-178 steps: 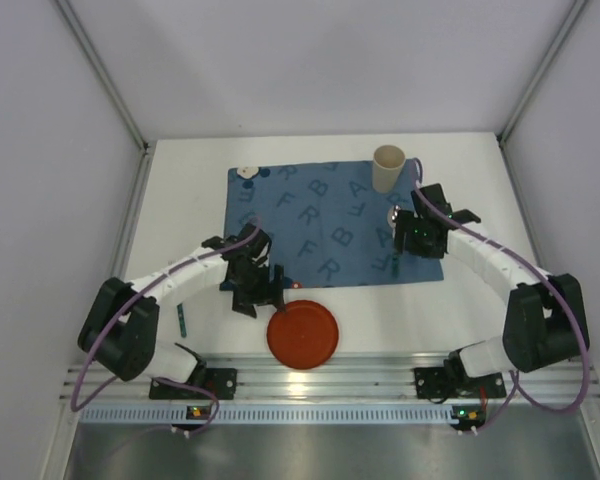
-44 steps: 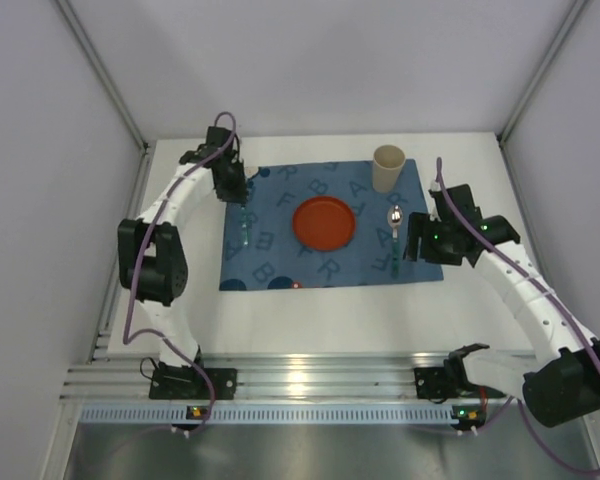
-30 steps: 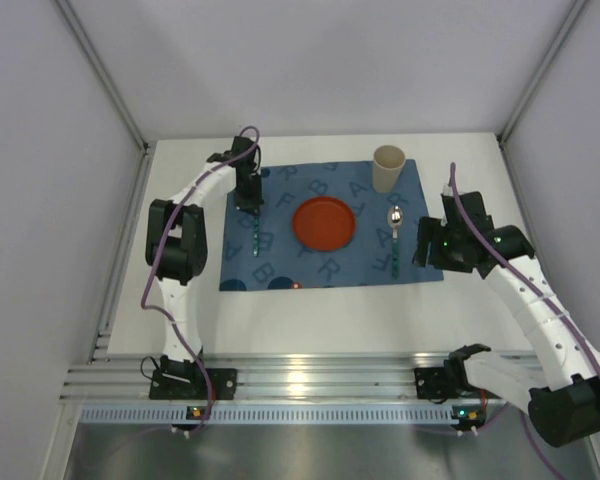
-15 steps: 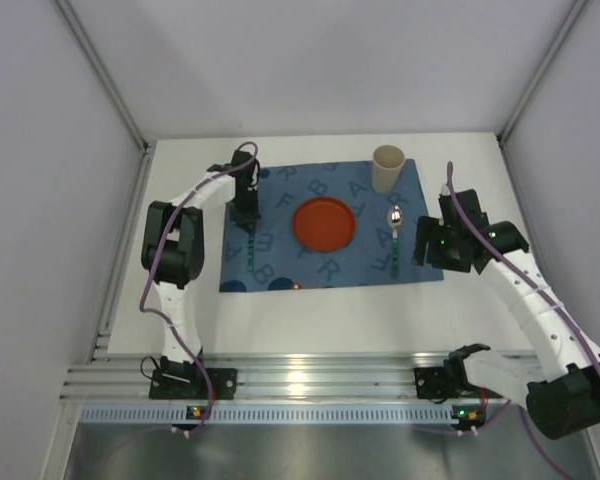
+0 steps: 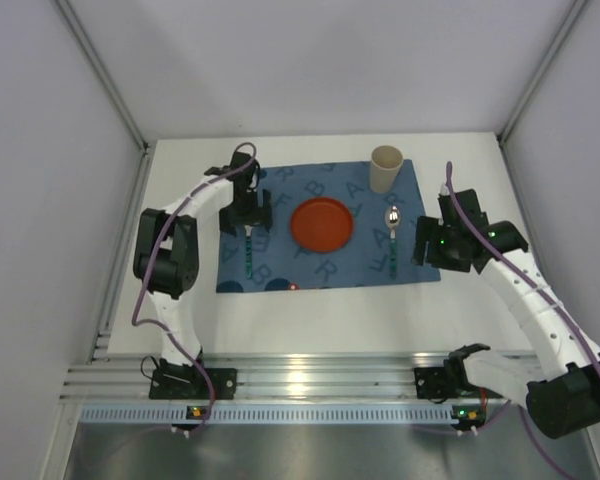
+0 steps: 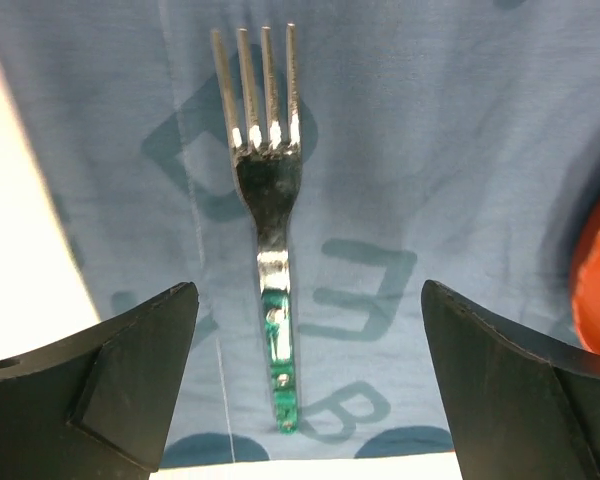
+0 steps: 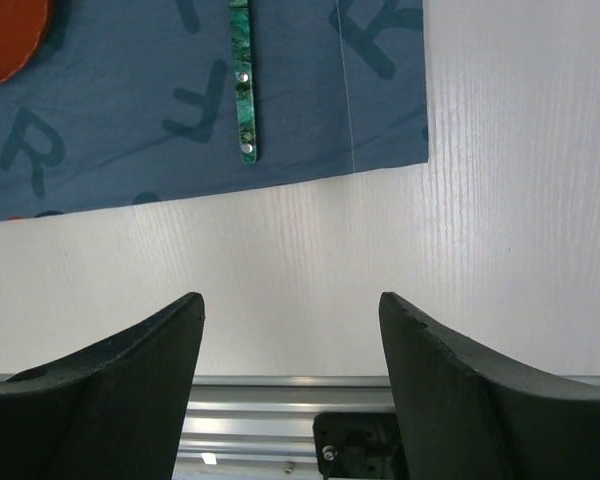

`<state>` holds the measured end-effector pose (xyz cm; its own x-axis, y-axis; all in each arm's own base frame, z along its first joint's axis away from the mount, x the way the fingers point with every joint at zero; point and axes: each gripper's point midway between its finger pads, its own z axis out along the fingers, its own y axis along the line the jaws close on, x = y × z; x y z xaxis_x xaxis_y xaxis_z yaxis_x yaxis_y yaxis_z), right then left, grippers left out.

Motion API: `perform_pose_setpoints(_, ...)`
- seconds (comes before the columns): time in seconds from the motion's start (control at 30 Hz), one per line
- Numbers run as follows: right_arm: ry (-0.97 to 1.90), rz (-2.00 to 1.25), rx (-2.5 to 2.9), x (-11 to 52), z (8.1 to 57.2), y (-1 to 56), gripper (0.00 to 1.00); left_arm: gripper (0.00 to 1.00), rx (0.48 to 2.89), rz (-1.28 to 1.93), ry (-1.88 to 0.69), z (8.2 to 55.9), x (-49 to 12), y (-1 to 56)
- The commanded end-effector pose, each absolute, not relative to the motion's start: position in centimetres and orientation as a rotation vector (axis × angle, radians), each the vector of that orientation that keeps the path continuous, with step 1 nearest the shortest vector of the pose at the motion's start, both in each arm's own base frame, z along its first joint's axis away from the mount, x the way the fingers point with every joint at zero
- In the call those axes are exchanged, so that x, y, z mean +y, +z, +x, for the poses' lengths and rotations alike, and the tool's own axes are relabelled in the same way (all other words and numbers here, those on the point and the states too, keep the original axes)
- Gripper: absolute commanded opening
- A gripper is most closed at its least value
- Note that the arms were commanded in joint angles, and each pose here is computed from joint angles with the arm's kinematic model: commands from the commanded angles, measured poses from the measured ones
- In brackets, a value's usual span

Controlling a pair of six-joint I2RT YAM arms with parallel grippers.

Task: Set the dinner table for one person

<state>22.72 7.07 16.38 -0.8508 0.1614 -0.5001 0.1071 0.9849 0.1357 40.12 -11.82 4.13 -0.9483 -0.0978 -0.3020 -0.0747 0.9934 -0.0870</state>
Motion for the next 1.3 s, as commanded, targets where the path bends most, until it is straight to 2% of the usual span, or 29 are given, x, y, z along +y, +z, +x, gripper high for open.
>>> perform_pose_setpoints(0.0,0.183,0.153,2.504,7.4,23.4,18.3,0.72,0.98,2.646,-0.149,-0.119,41.7,-11.7,11.5)
perform_pose_setpoints(0.1,0.307,0.09,2.351,8.7,23.9,22.6,0.76,0.98,2.499,-0.137,-0.161,41.6,-12.2,17.5)
perform_pose_setpoints(0.2,0.421,0.06,2.141,9.4,23.7,28.4,0.99,0.98,2.319,-0.096,-0.163,40.4,-13.7,23.4)
perform_pose_setpoints(0.23,0.438,0.066,2.072,9.4,23.9,30.1,1.0,0.98,2.219,-0.099,-0.176,38.4,-13.4,26.5)
perform_pose_setpoints(0.27,0.45,0.096,2.046,9.3,23.9,30.5,1.0,0.98,2.097,-0.108,-0.209,38.6,-13.7,28.7)
perform_pose_setpoints(0.3,0.474,0.112,1.99,9.4,24.2,31.4,1.0,0.98,2.042,-0.164,-0.258,37.8,-13.7,29.4)
perform_pose_setpoints(0.37,0.42,0.198,1.997,8.4,24.8,29.5,1.0,0.98,1.936,-0.357,-0.386,35.7,-12.9,27.2)
perform_pose_setpoints(0.4,0.413,0.21,1.995,8.3,25.2,29.0,1.0,0.98,1.975,-0.353,-0.466,33.5,-13.3,23.2)
perform_pose_setpoints(0.47,0.411,0.177,2.047,8.8,25.2,26.7,1.0,0.98,1.971,-0.275,-0.561,32.0,-14.2,22.4)
perform_pose_setpoints(0.5,0.426,0.153,2.044,9.1,25.2,26.6,1.0,0.98,1.995,-0.336,-0.559,30.9,-13.7,21.8)
perform_pose_setpoints(0.6,0.445,0.142,2.022,9.2,24.8,26.6,1.0,0.99,2.043,-0.386,-0.447,28.6,-12.1,21.6)
perform_pose_setpoints(0.77,0.425,0.202,2.044,8.6,24.4,24.4,1.0,0.99,1.908,-0.372,-0.131,26.3,-7.6,23.3)
perform_pose_setpoints(1.27,0.474,0.115,2.075,10.1,24.9,24.4,1.0,0.98,1.915,-0.288,-0.077,25.3,-6.8,24.1)
